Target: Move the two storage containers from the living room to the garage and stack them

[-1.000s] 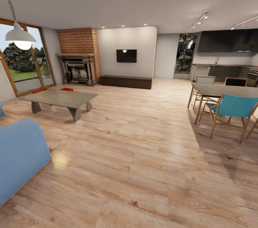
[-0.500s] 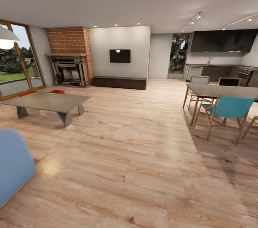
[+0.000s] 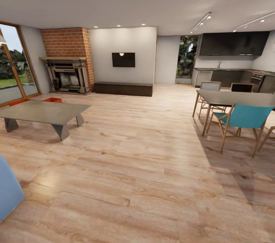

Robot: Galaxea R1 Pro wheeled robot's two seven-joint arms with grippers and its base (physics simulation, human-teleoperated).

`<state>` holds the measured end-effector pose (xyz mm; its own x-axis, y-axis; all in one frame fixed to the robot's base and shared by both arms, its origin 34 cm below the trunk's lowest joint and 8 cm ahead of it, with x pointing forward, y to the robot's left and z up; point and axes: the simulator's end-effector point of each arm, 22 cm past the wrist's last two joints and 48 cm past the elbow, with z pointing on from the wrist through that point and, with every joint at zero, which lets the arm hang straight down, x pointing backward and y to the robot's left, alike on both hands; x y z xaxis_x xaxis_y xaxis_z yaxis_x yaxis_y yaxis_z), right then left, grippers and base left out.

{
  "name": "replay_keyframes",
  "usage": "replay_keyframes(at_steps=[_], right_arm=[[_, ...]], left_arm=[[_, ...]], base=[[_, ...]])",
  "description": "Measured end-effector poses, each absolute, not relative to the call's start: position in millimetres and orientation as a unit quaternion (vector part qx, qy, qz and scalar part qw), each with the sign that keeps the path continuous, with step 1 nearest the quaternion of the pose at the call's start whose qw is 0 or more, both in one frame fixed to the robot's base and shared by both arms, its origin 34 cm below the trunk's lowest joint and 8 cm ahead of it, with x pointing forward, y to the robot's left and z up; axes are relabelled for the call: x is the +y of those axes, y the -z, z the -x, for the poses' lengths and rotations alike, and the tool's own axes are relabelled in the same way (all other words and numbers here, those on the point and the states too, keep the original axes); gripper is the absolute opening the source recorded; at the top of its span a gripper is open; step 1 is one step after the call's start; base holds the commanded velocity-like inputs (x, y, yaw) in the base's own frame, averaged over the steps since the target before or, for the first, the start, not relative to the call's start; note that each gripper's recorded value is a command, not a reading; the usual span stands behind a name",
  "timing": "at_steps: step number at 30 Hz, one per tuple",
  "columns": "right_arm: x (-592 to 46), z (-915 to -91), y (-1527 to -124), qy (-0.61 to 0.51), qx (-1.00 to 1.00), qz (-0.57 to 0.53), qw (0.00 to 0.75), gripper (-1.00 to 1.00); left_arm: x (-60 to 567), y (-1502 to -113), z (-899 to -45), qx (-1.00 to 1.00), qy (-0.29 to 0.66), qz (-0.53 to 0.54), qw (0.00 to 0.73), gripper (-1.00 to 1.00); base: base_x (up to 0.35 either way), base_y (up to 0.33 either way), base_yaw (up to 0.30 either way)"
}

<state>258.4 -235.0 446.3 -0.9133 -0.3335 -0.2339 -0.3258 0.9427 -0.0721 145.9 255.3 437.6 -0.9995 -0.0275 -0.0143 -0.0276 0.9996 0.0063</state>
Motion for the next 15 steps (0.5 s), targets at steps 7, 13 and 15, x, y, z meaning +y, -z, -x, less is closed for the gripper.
replay_keyframes(at_steps=[7, 13, 15], right_arm=[[-233.7, -257.7, -446.2, 0.015, 0.978, 0.170, 0.121, 1.00], [-234.1, -257.5, -446.1, 0.015, 0.978, 0.170, 0.120, 1.00], [-234.2, -257.5, -446.1, 0.016, 0.978, 0.170, 0.120, 1.00]], left_arm=[[255.6, -437.6, -145.9, 1.000, -0.004, 0.015, 0.007, 1.00], [255.8, -437.6, -145.9, 1.000, -0.004, 0.015, 0.007, 1.00], [255.7, -437.6, -146.0, 1.000, -0.004, 0.015, 0.007, 1.00]], base=[[0.322, 0.000, 0.000], [0.322, 0.000, 0.000], [0.322, 0.000, 0.000]])
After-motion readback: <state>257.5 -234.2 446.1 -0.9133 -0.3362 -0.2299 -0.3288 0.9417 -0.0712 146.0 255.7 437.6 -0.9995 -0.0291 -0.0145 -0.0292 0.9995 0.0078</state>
